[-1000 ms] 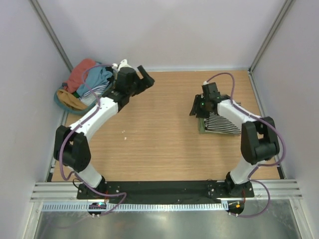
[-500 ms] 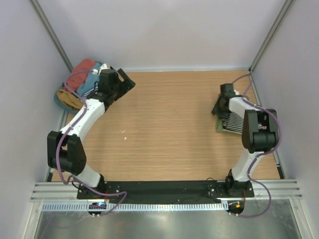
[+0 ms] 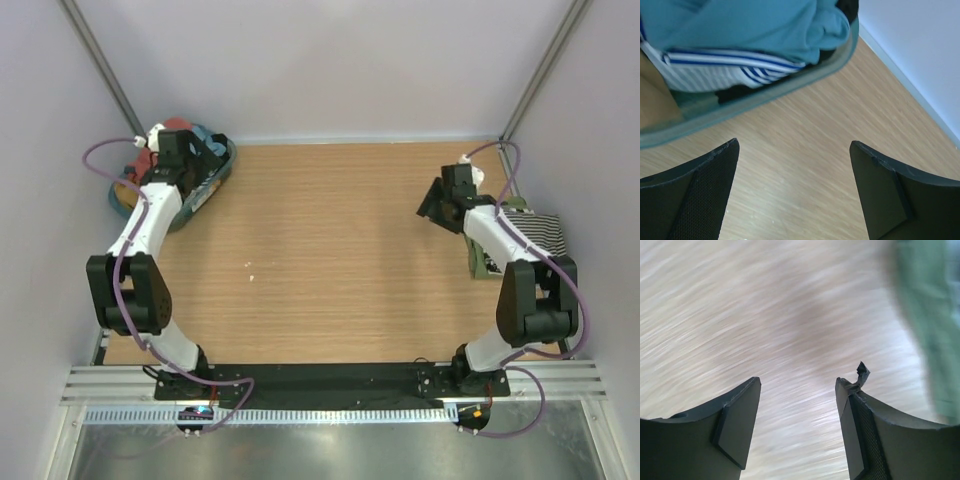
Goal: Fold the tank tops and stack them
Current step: Grab the tank top from the pile
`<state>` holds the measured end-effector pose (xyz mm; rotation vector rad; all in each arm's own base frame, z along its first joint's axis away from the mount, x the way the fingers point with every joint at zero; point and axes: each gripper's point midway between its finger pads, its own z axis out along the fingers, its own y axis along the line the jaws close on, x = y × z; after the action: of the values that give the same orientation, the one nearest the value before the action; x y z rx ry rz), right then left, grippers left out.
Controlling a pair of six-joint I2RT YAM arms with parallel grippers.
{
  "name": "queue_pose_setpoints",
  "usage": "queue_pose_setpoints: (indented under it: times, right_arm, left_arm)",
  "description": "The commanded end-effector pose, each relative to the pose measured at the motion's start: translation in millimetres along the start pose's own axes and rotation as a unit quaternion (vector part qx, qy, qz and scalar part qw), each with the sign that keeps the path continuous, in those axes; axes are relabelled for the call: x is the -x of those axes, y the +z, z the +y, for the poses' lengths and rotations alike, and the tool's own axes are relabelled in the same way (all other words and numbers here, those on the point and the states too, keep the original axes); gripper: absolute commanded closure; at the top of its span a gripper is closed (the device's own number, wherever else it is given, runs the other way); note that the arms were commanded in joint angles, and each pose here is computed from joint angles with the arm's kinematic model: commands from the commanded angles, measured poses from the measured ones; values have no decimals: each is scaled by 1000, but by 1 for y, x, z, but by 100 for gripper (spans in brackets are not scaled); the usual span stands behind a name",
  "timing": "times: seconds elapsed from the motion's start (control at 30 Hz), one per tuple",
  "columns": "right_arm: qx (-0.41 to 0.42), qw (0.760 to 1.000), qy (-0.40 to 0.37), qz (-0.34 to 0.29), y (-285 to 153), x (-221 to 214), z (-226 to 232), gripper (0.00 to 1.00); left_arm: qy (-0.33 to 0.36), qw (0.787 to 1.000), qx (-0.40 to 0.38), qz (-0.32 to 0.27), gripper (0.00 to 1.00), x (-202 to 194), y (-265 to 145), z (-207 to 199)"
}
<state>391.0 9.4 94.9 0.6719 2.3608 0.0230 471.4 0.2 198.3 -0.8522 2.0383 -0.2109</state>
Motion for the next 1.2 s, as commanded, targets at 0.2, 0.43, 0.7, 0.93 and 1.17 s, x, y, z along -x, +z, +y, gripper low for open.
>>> queue_pose_setpoints:
  times: [0.2, 0.43, 0.7, 0.93, 1.17]
  right_arm:
    - [196, 978, -69, -6, -60, -38, 115, 34]
    - [232, 968, -92, 19, -71, -65, 130, 34]
    - [237, 967, -95, 19, -68, -71, 134, 36]
    - [245, 964, -98, 23, -66, -76, 137, 37]
    - [250, 963, -99, 13, -70, -73, 136, 38]
  left_arm:
    - [11, 990, 134, -36, 8, 59, 65, 42]
    - [42, 989, 142, 22, 14, 58, 127, 25]
    - [38, 996, 83, 5, 100, 75, 84, -2]
    - [55, 989, 6, -136, 100, 126, -72, -57]
    - [52, 975, -139, -166, 100, 96, -208, -93]
